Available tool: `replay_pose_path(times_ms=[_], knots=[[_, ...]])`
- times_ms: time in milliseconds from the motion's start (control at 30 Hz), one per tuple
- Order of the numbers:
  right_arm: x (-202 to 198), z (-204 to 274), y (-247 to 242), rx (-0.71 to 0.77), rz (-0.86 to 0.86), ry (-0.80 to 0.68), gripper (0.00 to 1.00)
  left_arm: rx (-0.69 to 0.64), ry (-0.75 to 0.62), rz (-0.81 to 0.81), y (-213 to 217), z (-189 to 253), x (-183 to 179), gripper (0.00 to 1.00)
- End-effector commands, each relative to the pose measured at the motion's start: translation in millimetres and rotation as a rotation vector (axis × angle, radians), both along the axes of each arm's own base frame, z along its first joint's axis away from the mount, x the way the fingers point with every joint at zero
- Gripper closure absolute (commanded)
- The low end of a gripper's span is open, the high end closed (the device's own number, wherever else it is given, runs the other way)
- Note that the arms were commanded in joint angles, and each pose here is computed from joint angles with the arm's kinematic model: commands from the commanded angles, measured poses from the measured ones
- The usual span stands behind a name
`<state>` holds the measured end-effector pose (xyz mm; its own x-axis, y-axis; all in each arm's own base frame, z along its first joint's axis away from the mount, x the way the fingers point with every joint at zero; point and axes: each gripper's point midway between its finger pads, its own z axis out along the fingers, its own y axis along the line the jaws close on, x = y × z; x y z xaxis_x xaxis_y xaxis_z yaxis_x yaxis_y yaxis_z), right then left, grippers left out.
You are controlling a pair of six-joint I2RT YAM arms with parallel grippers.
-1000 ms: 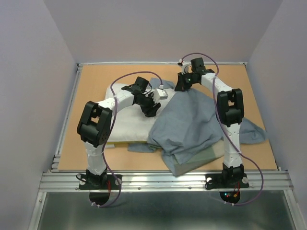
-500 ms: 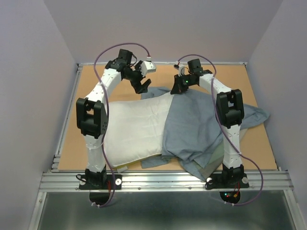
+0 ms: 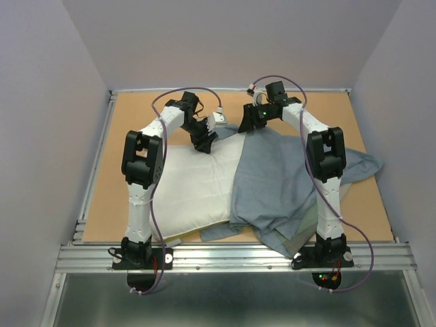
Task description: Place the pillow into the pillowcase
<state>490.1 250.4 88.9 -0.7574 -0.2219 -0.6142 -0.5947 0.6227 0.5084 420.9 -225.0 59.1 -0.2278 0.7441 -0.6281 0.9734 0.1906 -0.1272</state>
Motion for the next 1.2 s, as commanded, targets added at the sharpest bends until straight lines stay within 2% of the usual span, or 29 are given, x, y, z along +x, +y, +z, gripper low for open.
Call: replay_pose_path(times_ms=[0,67,100,233,367,433,467,533,567,667,700,733,767,833,967,1167], knots=[[19,36,15,0.072,-0.065,0.0,0.43,-0.002,-0.007,-0.044,-2,2,-6,0.43],[34,29,20,0.081,-0.098,0.015,0.43,-0.004,-0.036,-0.049,-4,6,-5,0.58],[42,33,22,0.086,-0.119,0.01,0.43,-0.002,-0.043,-0.058,-6,6,-7,0.58],[44,3,25,0.034,-0.121,0.018,0.43,0.005,-0.034,-0.061,-6,5,-10,0.54],[35,-13,25,-0.029,-0.085,-0.005,0.35,0.004,-0.045,-0.06,-5,6,-10,0.48],[31,-24,24,-0.084,-0.072,-0.027,0.36,0.004,-0.052,-0.058,-5,6,-10,0.44],[31,-27,24,-0.094,-0.074,-0.027,0.38,0.005,-0.06,-0.055,-6,6,-7,0.44],[34,-35,21,-0.12,-0.072,-0.043,0.55,0.007,-0.061,-0.052,-7,4,-6,0.48],[35,-35,22,-0.117,-0.075,-0.04,0.68,0.015,-0.061,-0.052,-8,2,-7,0.52],[41,-23,28,-0.083,-0.093,-0.04,0.83,0.035,-0.07,-0.088,-14,-1,-13,0.58],[42,-12,33,-0.055,-0.092,-0.045,0.91,0.036,-0.09,-0.124,-23,2,-19,0.7],[42,-7,36,-0.043,-0.088,-0.047,0.94,0.03,-0.109,-0.142,-29,7,-21,0.79],[41,8,39,-0.026,-0.082,-0.066,0.99,0.01,-0.155,-0.155,-37,19,-22,0.97],[35,38,50,0.014,-0.062,-0.093,0.99,-0.038,-0.234,-0.19,-59,37,-26,1.0],[14,84,71,0.087,-0.028,-0.109,0.99,-0.158,-0.442,-0.223,-94,115,-34,1.0],[-20,137,104,0.182,0.012,-0.089,1.0,-0.279,-0.634,-0.289,-128,186,-58,1.0]])
